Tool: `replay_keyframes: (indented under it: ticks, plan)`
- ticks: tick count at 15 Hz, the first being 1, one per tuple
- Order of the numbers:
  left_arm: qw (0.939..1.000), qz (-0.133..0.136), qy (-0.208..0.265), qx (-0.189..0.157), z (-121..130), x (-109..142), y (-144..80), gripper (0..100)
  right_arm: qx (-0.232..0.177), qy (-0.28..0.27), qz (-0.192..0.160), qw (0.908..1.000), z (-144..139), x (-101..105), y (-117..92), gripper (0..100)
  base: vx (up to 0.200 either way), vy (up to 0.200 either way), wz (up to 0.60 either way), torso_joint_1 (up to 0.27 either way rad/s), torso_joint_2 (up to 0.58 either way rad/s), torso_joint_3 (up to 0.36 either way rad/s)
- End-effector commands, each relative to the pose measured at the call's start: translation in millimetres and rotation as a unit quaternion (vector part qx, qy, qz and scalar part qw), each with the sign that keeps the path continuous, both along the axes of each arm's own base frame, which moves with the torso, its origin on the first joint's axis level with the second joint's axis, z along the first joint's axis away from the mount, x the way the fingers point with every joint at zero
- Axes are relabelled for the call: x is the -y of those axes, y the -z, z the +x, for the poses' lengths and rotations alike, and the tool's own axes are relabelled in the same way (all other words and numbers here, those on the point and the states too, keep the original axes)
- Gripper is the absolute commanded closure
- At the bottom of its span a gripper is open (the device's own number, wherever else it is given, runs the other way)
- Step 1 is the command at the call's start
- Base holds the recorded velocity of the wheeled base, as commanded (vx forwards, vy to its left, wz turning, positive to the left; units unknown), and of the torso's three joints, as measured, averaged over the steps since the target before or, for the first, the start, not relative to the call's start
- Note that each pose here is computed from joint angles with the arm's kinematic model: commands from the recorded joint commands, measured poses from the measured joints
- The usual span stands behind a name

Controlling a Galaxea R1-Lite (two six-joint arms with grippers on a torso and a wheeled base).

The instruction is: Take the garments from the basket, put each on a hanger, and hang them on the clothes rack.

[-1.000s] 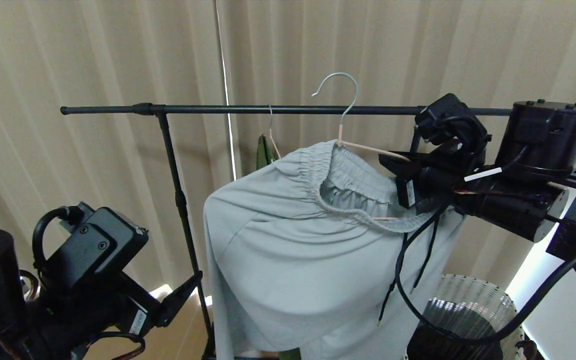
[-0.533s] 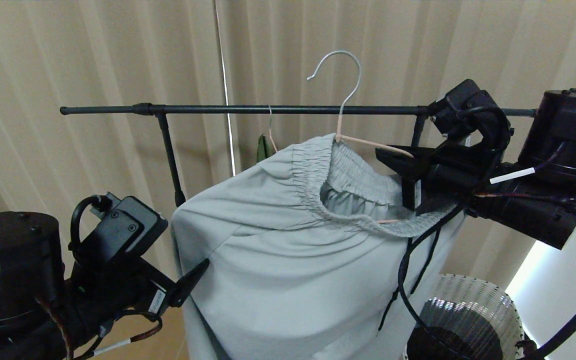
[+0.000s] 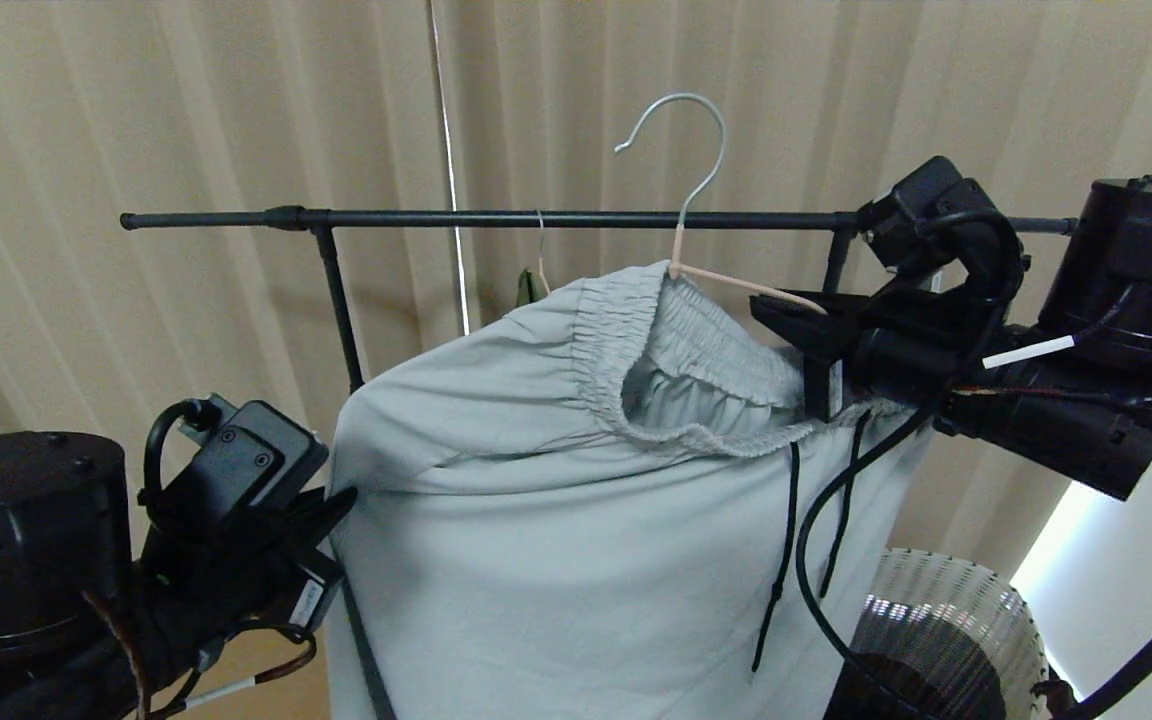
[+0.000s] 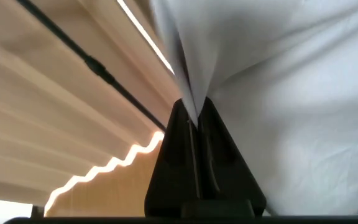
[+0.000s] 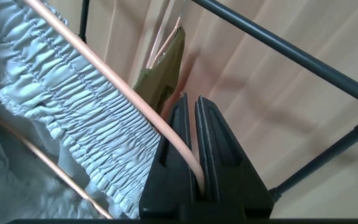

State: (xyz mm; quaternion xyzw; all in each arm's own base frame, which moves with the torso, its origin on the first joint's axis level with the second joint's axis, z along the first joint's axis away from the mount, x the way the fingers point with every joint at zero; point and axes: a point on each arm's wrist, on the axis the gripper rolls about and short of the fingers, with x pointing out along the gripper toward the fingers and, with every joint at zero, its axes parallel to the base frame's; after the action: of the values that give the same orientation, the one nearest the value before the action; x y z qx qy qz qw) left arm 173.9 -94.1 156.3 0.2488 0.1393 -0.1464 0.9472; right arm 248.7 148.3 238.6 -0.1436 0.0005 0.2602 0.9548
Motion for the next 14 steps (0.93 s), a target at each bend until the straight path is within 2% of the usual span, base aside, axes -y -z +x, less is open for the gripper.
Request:
replay_keyframes:
  ticks: [1, 5, 7, 10, 14]
  plan:
    - [0.9999, 0.002, -0.012, 0.0, -2.5, -7.3, 3.7, 100, -0.002, 0.009, -0.002, 1.0, 3.2, 3.6, 1.4, 100, 0.0, 0.0, 0.0, 0.0, 0.0, 0.0]
    - [0.9981, -0.003, -0.06, 0.013, -0.8, -28.2, 4.7, 100, -0.001, 0.032, -0.004, 0.9995, 9.6, 14.4, 1.4, 100, 0.0, 0.0, 0.0, 0.0, 0.0, 0.0]
    - [0.9978, 0.003, -0.064, 0.019, -2.5, -31.9, 3.0, 100, 0.0, 0.042, -0.003, 0.9991, 12.2, 20.0, 0.5, 100, 0.0, 0.0, 0.0, 0.0, 0.0, 0.0]
    - [0.9965, 0.034, -0.074, 0.02, 0.9, -38.1, 3.7, 100, 0.0, 0.054, -0.003, 0.9985, 14.2, 26.5, 0.5, 100, 0.0, 0.0, 0.0, 0.0, 0.0, 0.0]
    - [0.9966, 0.035, -0.071, 0.024, 1.8, -36.9, 2.1, 100, -0.001, 0.053, -0.004, 0.9986, 15.3, 26.0, 1.4, 100, 0.0, 0.0, 0.0, 0.0, 0.0, 0.0]
